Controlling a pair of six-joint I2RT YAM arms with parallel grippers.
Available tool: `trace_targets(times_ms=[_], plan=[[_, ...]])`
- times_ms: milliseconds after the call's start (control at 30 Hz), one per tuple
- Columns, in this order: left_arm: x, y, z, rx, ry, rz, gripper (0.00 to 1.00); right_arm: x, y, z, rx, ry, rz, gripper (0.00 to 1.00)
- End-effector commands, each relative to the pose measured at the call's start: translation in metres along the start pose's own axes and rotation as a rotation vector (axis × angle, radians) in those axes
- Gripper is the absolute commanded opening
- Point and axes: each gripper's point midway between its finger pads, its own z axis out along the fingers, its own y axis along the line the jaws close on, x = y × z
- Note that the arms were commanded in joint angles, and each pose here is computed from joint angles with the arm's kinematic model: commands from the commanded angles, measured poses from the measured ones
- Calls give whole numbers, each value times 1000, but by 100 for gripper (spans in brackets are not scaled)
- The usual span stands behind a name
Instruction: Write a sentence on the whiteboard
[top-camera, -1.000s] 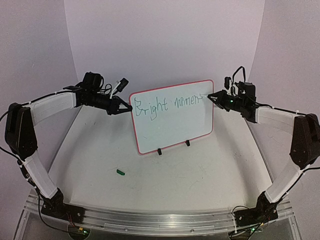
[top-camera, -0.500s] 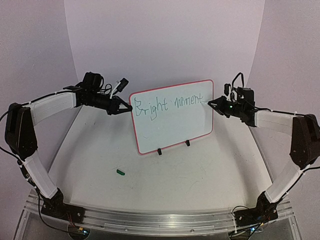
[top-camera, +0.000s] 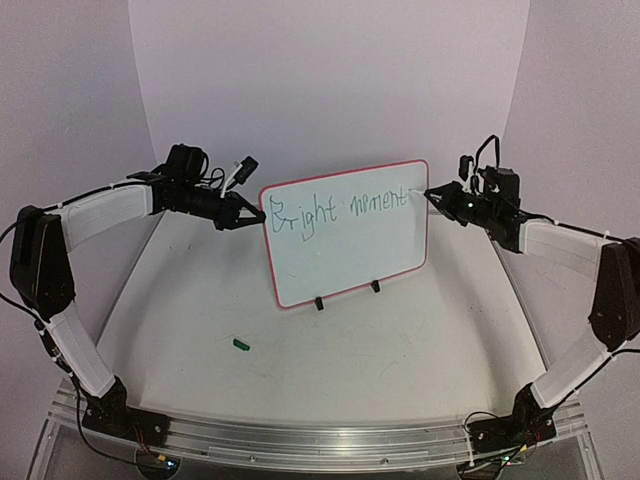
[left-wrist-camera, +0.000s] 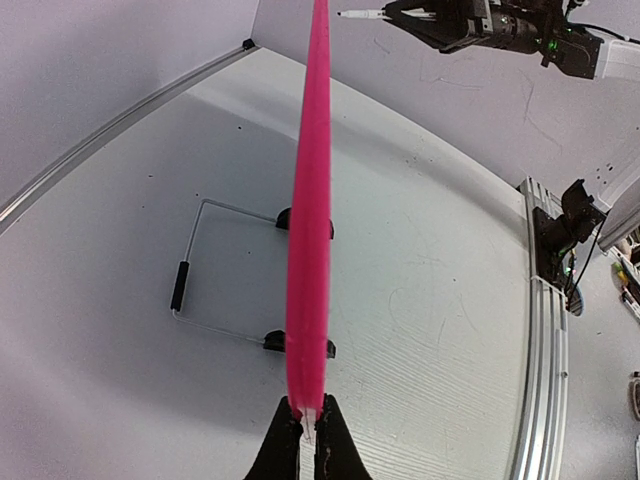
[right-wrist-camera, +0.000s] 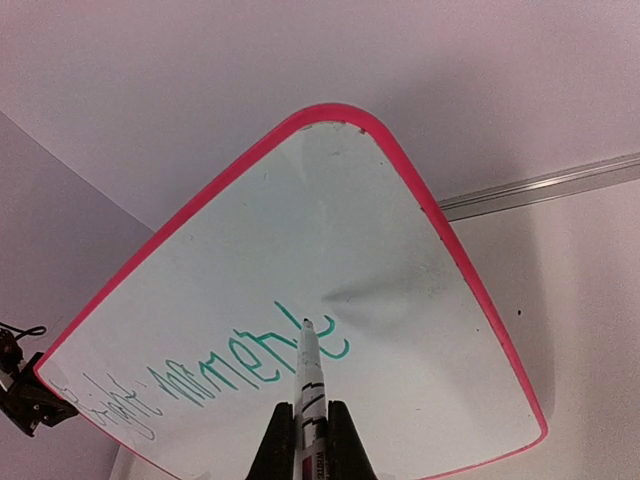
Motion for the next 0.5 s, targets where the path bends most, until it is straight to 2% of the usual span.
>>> trace_targets(times_ms=[0, 467], plan=[[-5, -13, 0, 19, 14, 11, 0, -16, 3, -5, -1, -49, -15, 0], [-3, -12, 1, 17, 21, 7, 0, -29, -4, 5, -4, -62, -8, 0]])
